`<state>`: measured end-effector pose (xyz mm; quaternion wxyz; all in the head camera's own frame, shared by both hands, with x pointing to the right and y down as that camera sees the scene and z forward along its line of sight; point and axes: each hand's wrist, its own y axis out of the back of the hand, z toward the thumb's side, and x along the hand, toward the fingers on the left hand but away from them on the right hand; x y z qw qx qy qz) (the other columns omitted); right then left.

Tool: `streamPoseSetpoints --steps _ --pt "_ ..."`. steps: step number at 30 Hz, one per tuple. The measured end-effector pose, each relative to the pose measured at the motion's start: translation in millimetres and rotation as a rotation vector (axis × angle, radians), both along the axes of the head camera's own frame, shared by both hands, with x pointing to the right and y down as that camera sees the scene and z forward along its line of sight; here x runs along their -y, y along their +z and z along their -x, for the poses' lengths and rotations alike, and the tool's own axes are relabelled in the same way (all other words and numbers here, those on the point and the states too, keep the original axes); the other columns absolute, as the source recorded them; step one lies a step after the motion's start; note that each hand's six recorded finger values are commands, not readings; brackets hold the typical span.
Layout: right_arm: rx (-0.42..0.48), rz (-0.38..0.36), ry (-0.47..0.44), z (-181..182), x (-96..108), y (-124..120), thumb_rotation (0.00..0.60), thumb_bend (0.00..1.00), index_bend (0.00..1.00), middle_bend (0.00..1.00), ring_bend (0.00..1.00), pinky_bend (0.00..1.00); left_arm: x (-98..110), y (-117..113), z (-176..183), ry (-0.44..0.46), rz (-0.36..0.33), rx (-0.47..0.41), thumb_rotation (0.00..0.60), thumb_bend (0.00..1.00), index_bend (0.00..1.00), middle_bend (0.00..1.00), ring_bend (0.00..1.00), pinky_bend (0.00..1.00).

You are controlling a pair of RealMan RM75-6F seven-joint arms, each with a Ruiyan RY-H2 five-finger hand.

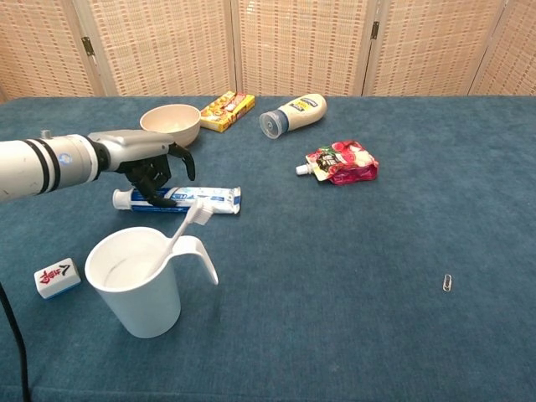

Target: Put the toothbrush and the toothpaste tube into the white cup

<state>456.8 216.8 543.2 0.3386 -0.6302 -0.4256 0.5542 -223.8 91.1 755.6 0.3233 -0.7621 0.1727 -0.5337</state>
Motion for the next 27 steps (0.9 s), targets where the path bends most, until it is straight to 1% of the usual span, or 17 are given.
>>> streamPoseSetpoints --steps 4,12,16,21,27 --pt "-0.001 -0.002 0.006 -1.9 -0.9 -0.9 0.6 0.28 0.25 0.28 0.14 0.12 -2.5 0.7 -8.1 0.02 0.0 0.01 0.6 0.33 0.37 0.85 0.76 0.67" --pt "-0.003 -0.003 0.014 -5.0 -2.5 -2.1 0.6 0.28 0.25 0.28 0.14 0.12 -14.5 -4.7 -24.9 0.065 0.012 -0.005 0.6 0.33 0.39 0.85 0.76 0.67" --pt "-0.003 -0.002 0.016 -5.4 -3.0 -1.9 0.6 0.28 0.25 0.28 0.14 0.12 -20.0 -7.8 -29.2 0.101 0.001 0.0 0.6 0.33 0.4 0.85 0.76 0.67" --pt "-0.002 0.0 0.015 -5.4 -3.6 -1.2 0.6 0.28 0.25 0.28 0.14 0.12 -21.1 -9.8 -31.0 0.115 -0.029 0.005 0.6 0.33 0.43 0.86 0.77 0.67" --pt "-0.002 -0.005 0.021 -7.2 -4.8 -2.6 0.6 0.28 0.25 0.28 0.14 0.12 -23.4 -2.5 -29.7 0.115 -0.039 0.023 0.6 0.33 0.47 0.87 0.78 0.68"
